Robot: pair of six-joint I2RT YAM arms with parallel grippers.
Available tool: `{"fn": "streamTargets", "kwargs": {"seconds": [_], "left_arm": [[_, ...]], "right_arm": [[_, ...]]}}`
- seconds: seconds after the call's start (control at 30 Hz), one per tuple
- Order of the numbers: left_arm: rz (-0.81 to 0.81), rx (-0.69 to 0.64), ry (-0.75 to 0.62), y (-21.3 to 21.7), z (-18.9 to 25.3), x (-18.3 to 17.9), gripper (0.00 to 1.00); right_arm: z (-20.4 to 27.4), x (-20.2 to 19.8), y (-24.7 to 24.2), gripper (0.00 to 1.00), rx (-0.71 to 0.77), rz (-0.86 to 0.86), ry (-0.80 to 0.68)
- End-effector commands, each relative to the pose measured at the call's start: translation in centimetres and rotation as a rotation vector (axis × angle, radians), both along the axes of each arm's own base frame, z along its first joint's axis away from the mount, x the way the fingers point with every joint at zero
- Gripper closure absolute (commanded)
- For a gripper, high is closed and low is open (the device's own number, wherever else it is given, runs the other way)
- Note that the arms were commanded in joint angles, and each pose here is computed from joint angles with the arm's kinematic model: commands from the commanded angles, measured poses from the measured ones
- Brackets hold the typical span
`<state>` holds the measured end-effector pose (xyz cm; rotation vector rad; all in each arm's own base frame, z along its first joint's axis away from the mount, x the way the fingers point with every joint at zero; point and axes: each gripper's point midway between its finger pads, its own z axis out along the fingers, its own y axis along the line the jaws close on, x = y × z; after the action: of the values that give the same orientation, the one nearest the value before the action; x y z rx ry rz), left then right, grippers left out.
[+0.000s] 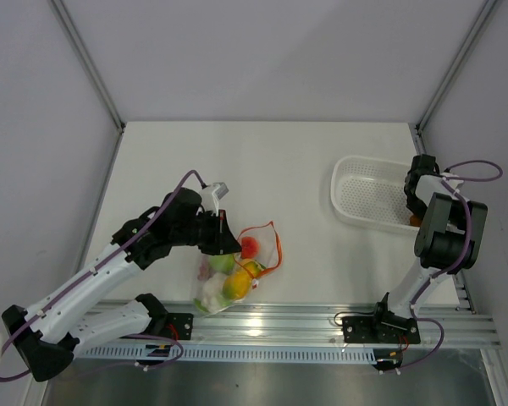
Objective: Place the food in the zip-top bag and seal the zipper
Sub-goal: Pick up the fake fruit from the bin, then place the fake fruit in the zipper food storage bag.
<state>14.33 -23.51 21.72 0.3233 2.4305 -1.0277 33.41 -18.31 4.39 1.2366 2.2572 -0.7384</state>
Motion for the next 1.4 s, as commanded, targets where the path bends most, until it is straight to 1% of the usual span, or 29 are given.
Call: {"fn": "streamTargets", "kwargs": {"seconds": [0.0, 0.03, 0.17, 0.23, 0.33, 0.37, 0.43, 0.53, 0.57, 0.6, 0.67, 0.7, 0.77, 0.8, 0.83, 0.9, 0.93, 0.97, 1.0, 1.03, 1.1, 1.13, 1.2, 1.23, 1.3, 1.37], "left_arm": [[-0.007, -0.05, -0.049, -0.4, 1.9, 0.4, 1.0], [-0.009, -0.051, -0.048, -0.4, 2.0, 0.3, 1.0], [-0.005, -0.056, -0.041, -0.4, 1.9, 0.2, 1.0], [-0.006, -0.062, -0.041, -0.4, 2.0, 0.2, 0.99], [-0.002, -0.071, -0.039, -0.4, 2.1, 0.1, 0.99], [0.001, -0.074, -0.038, -0.4, 2.1, 0.1, 0.99], [0.005, -0.075, -0.041, -0.3, 2.1, 0.1, 0.99], [0.018, -0.077, -0.044, -0.2, 2.0, 0.2, 0.99], [0.02, -0.079, -0.043, -0.3, 2.0, 0.3, 1.0], [0.021, -0.082, -0.044, -0.3, 2.1, 0.3, 0.99], [0.024, -0.086, -0.051, -0.4, 2.3, 0.4, 0.99], [0.027, -0.087, -0.051, -0.3, 2.4, 0.4, 0.99], [0.032, -0.09, -0.061, -0.3, 2.7, 0.5, 0.99], [0.034, -0.09, -0.06, -0.2, 2.7, 0.5, 0.99], [0.033, -0.091, -0.064, -0.2, 2.8, 0.5, 0.99], [0.04, -0.086, -0.064, 0.0, 2.8, 0.4, 0.99], [0.042, -0.085, -0.063, 0.1, 2.7, 0.3, 0.99], [0.042, -0.089, -0.067, 0.2, 2.8, 0.2, 0.99], [0.045, -0.094, -0.07, 0.4, 3.0, 0.1, 1.0], [0.043, -0.094, -0.068, 0.5, 2.9, -0.1, 0.99], [0.043, -0.095, -0.074, 0.7, 2.9, -0.2, 0.99], [0.039, -0.097, -0.085, 0.8, 3.0, -0.4, 0.99], [0.039, -0.097, -0.092, 1.1, 3.2, -0.5, 1.0], [0.032, -0.103, -0.099, 1.2, 3.5, -0.9, 0.99], [0.033, -0.105, -0.105, 1.4, 3.5, -1.0, 0.99], [0.031, -0.116, -0.114, 1.7, 3.7, -1.4, 0.99]], "right_arm": [[-0.1, 0.6, 0.4, 0.86, 0.021, 0.026, -0.038], [-0.1, 0.8, 0.6, 0.9, 0.024, 0.033, -0.04], [1.9, 1.6, 2.2, 0.92, 0.016, 0.088, -0.091], [3.0, 2.2, 3.6, 0.95, 0.006, 0.131, -0.11], [6.1, 2.8, 5.2, 0.97, -0.016, 0.183, -0.172], [7.5, 3.2, 6.2, 0.99, -0.023, 0.219, -0.202], [9.2, 3.6, 7.5, 1.0, -0.006, 0.267, -0.234], [12.2, 3.9, 10.6, 1.0, -0.008, 0.368, -0.281], [13.0, 4.1, 12.6, 1.0, 0.002, 0.427, -0.295], [13.7, 4.0, 13.6, 1.0, 0.009, 0.462, -0.306], [16.1, 3.5, 16.3, 1.0, 0.048, 0.551, -0.372], [17.0, 3.3, 18.9, 1.0, 0.067, 0.63, -0.395], [19.4, 1.8, 22.3, 1.0, 0.118, 0.739, -0.463], [20.0, 0.9, 25.2, 1.0, 0.152, 0.827, -0.478], [21.3, -0.5, 26.6, 1.0, 0.179, 0.871, -0.514], [22.4, -2.5, 29.8, 1.0, 0.249, 0.963, -0.551], [23.0, -4.2, 32.8, 1.0, 0.311, 1.044, -0.571], [24.1, -5.7, 34.1, 1.0, 0.352, 1.095, -0.611], [24.5, -6.8, 35.7, 1.0, 0.394, 1.146, -0.621], [25.0, -8.9, 38.5, 1.0, 0.458, 1.231, -0.633], [24.9, -11.3, 41.4, 1.0, 0.529, 1.337, -0.633], [25.1, -13.4, 43.8, 1.0, 0.576, 1.423, -0.635], [23.5, -14.9, 46.1, 1.0, 0.589, 1.487, -0.576], [23.2, -16.4, 47.6, 1.0, 0.596, 1.537, -0.562], [21.9, -17.3, 49.3, 1.0, 0.58, 1.577, -0.524], [21.8, -18.5, 50.7, 1.0, 0.575, 1.611, -0.531]]}}
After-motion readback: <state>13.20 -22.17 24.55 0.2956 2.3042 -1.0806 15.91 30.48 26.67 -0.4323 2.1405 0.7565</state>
